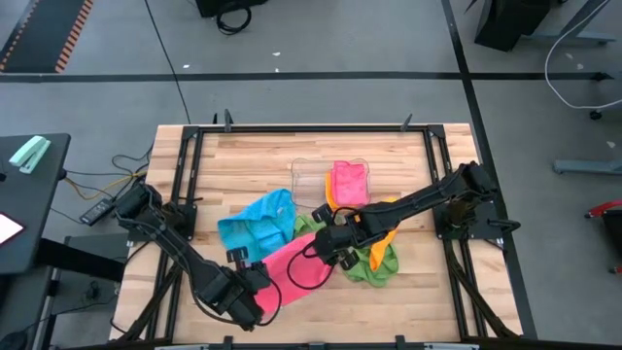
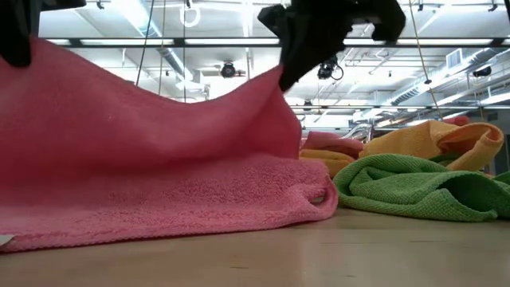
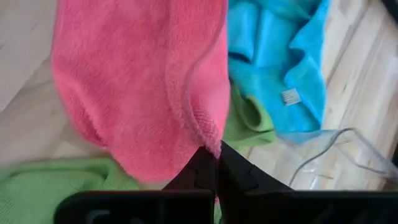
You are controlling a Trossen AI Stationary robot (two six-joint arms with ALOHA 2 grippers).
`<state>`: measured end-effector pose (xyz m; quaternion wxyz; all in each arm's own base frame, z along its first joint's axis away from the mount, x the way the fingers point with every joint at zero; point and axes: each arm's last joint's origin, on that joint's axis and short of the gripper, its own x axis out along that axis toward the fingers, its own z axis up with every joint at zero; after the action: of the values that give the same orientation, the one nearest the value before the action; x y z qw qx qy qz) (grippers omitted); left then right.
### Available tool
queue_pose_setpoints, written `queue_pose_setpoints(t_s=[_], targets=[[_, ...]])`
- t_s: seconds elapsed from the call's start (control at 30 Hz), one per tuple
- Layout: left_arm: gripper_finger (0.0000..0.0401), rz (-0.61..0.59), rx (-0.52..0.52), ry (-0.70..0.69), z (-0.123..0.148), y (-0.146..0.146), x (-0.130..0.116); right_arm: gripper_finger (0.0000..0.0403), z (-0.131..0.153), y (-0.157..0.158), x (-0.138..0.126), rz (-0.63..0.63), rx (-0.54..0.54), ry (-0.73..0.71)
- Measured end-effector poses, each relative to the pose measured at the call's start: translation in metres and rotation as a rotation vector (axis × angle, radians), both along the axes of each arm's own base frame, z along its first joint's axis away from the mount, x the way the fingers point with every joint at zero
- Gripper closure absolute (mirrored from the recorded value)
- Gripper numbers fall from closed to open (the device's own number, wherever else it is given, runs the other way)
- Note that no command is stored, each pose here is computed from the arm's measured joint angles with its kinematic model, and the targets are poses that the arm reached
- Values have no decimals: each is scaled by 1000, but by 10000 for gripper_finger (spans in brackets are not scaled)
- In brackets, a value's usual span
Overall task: Fold microfiber towels
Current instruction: Fold the pink microfiber cloth
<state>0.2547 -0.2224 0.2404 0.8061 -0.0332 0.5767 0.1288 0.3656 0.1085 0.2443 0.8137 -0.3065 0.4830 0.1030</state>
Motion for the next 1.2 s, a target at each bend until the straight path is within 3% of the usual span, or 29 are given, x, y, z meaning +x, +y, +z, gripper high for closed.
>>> queue_pose_setpoints(t_s=[0.3,0.5,0.7,0.93,1.2], targets=[[394,11,-108,-81,-1,-12,8,395,-9,-2,3,-10,-61,-59],[375,13,-133,19,-25,-23,10,395,-8,-2,3,-9,-66,-68],[389,3,-152,26,-32,-28,14,395,-8,-2,3,-10,-64,-68],[381,0,-154,24,-32,-28,14,395,-10,3,2,16,55,-37],[389,-8,-177,1,-34,-33,16,395,-11,15,-4,67,56,-11]])
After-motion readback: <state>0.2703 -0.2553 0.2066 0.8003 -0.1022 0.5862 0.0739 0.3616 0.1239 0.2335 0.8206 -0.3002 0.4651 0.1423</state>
